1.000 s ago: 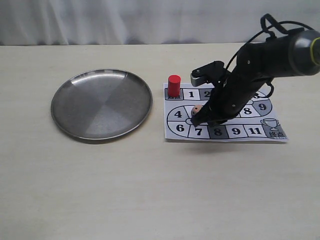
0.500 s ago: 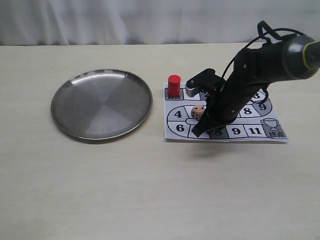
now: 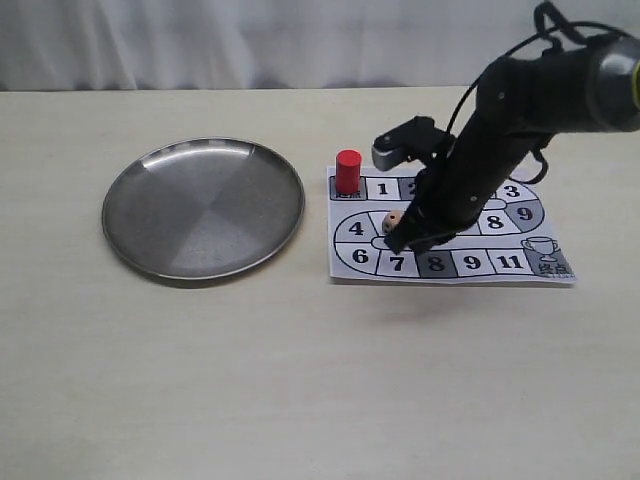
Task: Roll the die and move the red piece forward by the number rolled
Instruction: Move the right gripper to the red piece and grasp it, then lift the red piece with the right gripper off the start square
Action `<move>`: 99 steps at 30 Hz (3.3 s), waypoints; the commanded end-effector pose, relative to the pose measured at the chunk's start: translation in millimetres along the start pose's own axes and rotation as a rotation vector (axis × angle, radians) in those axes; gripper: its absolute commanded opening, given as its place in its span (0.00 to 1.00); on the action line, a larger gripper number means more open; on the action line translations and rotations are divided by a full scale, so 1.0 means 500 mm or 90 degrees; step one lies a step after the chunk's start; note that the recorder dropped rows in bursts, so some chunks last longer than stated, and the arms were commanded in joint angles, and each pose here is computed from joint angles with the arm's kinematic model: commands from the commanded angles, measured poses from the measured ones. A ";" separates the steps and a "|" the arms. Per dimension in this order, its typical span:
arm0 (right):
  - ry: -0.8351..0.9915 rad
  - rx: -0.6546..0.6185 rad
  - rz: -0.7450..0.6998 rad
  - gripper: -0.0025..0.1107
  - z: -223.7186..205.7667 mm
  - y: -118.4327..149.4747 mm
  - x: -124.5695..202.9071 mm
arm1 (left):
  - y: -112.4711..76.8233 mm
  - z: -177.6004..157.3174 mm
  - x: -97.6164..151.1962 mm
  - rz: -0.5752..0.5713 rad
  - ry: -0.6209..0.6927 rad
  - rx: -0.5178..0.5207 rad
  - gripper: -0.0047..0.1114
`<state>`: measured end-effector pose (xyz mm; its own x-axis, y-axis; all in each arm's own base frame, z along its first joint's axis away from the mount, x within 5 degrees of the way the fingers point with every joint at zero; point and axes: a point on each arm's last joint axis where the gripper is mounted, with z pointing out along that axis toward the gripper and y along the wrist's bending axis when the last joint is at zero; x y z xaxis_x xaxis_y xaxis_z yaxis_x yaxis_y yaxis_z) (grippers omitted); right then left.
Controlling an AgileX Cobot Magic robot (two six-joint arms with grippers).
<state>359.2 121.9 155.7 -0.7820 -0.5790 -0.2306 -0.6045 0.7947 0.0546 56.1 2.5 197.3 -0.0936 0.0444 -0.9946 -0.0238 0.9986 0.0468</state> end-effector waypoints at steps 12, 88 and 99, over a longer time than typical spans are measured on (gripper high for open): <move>-0.268 0.042 0.059 0.75 -0.021 -0.021 -0.161 | -0.001 0.000 -0.001 -0.003 -0.005 0.003 0.04; -0.113 0.116 0.086 0.06 0.124 -0.082 -0.156 | -0.001 0.000 -0.001 -0.003 -0.005 0.003 0.04; -0.244 0.164 0.105 0.06 -0.110 -0.103 -0.169 | -0.001 0.000 -0.001 -0.003 -0.005 0.003 0.04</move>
<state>450.8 133.7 192.1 -0.7505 -0.3976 -0.5278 -0.4136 0.9056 -0.0940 56.1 2.5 197.3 -0.0936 0.0444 -0.9946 -0.0238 0.9986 0.0468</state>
